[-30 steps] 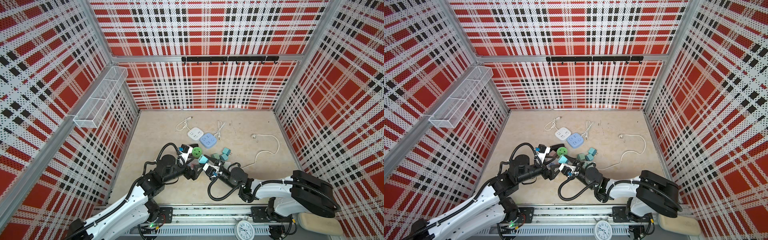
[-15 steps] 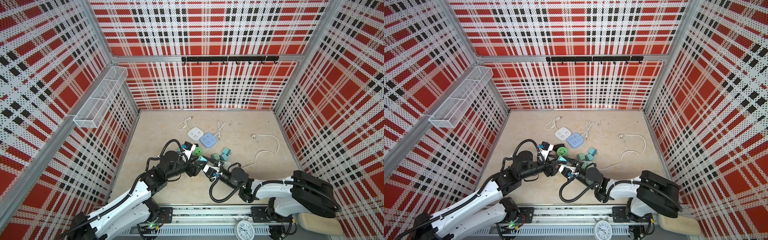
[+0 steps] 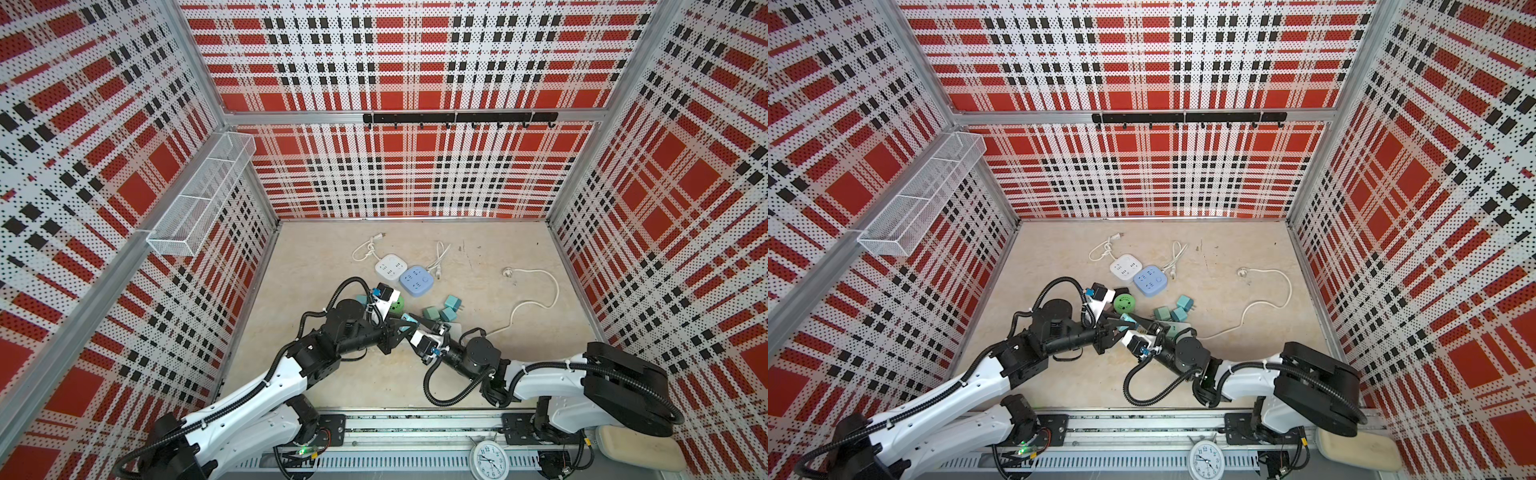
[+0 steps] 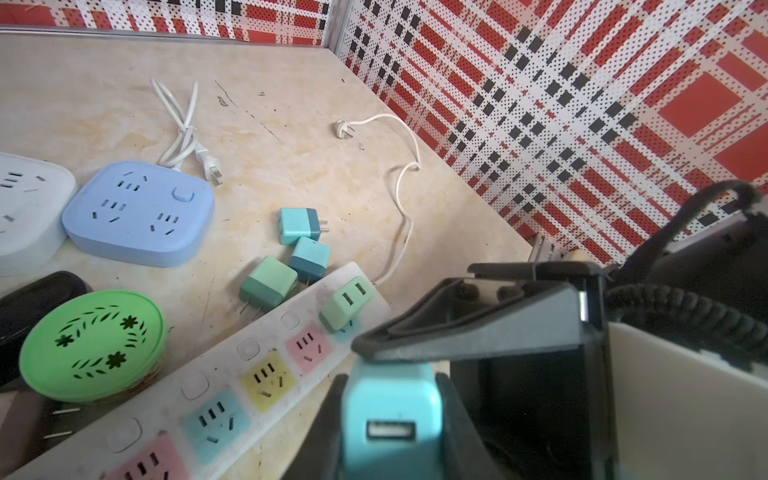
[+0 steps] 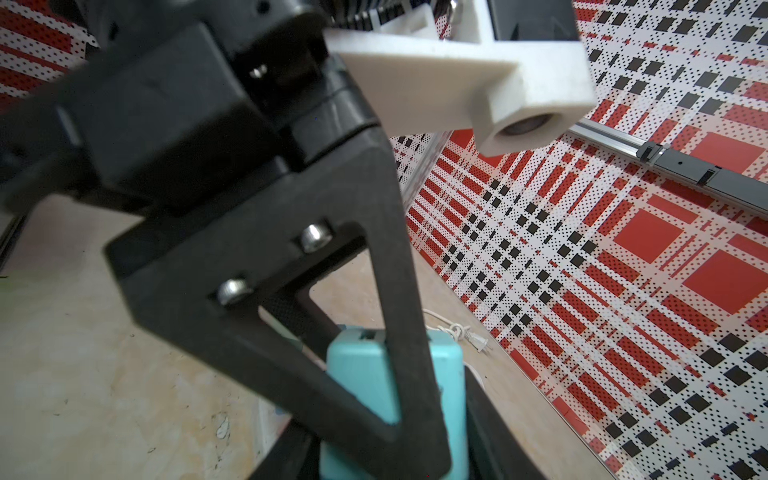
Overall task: Insert the plug
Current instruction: 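Close the left gripper on the teal adapter while the right gripper opens and withdraws, then carry the teal adapter with the left gripper over the strip beside the mint-green adapter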
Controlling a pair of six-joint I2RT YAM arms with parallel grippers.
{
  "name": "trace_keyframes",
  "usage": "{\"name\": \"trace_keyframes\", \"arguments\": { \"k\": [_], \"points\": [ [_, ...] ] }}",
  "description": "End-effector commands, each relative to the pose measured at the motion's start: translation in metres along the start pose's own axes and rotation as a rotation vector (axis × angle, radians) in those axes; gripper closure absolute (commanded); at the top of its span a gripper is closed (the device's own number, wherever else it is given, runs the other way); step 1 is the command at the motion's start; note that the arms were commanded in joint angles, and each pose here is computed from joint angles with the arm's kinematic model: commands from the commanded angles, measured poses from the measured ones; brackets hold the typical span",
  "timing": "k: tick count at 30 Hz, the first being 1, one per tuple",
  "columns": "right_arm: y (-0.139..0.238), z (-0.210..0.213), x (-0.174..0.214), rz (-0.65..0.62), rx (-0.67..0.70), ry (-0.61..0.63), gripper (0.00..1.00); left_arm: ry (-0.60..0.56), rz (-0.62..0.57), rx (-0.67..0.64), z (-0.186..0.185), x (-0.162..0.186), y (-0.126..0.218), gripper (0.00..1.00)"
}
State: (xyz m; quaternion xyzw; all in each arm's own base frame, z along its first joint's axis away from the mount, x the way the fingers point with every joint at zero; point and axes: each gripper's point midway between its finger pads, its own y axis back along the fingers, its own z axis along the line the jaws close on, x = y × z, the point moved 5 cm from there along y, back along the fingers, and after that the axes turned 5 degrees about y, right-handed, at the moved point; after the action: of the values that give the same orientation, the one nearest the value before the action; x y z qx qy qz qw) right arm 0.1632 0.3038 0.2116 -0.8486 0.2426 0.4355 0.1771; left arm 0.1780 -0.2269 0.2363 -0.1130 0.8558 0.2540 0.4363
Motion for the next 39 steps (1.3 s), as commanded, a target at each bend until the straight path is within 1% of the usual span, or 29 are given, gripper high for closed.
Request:
{"name": "trace_keyframes", "arguments": {
  "k": [1, 2, 4, 5, 10, 13, 15, 19, 20, 21, 22, 23, 25, 27, 33, 37, 39],
  "points": [
    [0.011, -0.015, -0.013, -0.073, 0.089, -0.035, 0.32, -0.035, -0.049, 0.014, -0.008, -0.017, 0.002, 1.00],
    [0.013, -0.017, -0.013, -0.072, 0.100, -0.042, 0.18, -0.038, -0.055, 0.009, -0.008, -0.018, 0.002, 1.00],
    [0.016, -0.019, -0.010, -0.051, 0.117, -0.056, 0.03, -0.048, -0.063, -0.012, -0.006, -0.020, 0.001, 1.00],
    [0.018, -0.021, -0.008, -0.038, 0.130, -0.068, 0.00, -0.057, -0.068, -0.026, -0.004, -0.021, 0.001, 1.00],
    [0.030, -0.026, -0.001, 0.020, 0.149, -0.107, 0.00, -0.124, -0.086, -0.147, 0.012, -0.026, 0.000, 1.00],
    [0.038, -0.034, 0.004, 0.064, 0.198, -0.128, 0.00, -0.172, -0.077, -0.183, 0.020, -0.026, -0.001, 1.00],
    [0.045, -0.045, 0.008, 0.113, 0.272, -0.142, 0.00, -0.234, -0.062, -0.189, 0.022, -0.025, -0.002, 1.00],
    [0.058, -0.080, 0.024, 0.247, 0.488, -0.189, 0.00, -0.362, -0.037, -0.264, 0.036, -0.016, -0.004, 1.00],
    [0.061, -0.089, 0.030, 0.288, 0.524, -0.211, 0.00, -0.403, -0.025, -0.255, 0.036, -0.014, -0.005, 1.00],
    [0.065, -0.098, 0.038, 0.328, 0.550, -0.244, 0.00, -0.461, 0.001, -0.214, 0.033, -0.009, -0.008, 1.00],
    [0.069, -0.106, 0.045, 0.352, 0.562, -0.279, 0.00, -0.543, 0.033, -0.142, 0.027, -0.002, -0.012, 1.00],
    [0.075, -0.113, 0.052, 0.363, 0.563, -0.320, 0.00, -0.628, 0.061, -0.095, 0.021, 0.003, -0.016, 1.00],
    [0.087, -0.121, 0.060, 0.350, 0.569, -0.375, 0.00, -0.705, 0.090, -0.083, 0.017, 0.007, -0.022, 1.00],
    [0.103, -0.133, 0.068, 0.338, 0.608, -0.430, 0.00, -0.775, 0.133, -0.038, 0.013, 0.012, -0.029, 1.00],
    [0.141, -0.163, 0.098, 0.402, 0.731, -0.594, 0.00, -0.853, 0.281, 0.057, 0.021, 0.028, -0.052, 1.00],
    [0.155, -0.173, 0.117, 0.382, 0.808, -0.695, 0.00, -0.888, 0.334, 0.124, 0.026, 0.030, -0.061, 1.00],
    [0.156, -0.173, 0.128, 0.377, 0.802, -0.720, 0.00, -0.903, 0.358, 0.144, 0.028, 0.030, -0.065, 1.00]
  ]
}}
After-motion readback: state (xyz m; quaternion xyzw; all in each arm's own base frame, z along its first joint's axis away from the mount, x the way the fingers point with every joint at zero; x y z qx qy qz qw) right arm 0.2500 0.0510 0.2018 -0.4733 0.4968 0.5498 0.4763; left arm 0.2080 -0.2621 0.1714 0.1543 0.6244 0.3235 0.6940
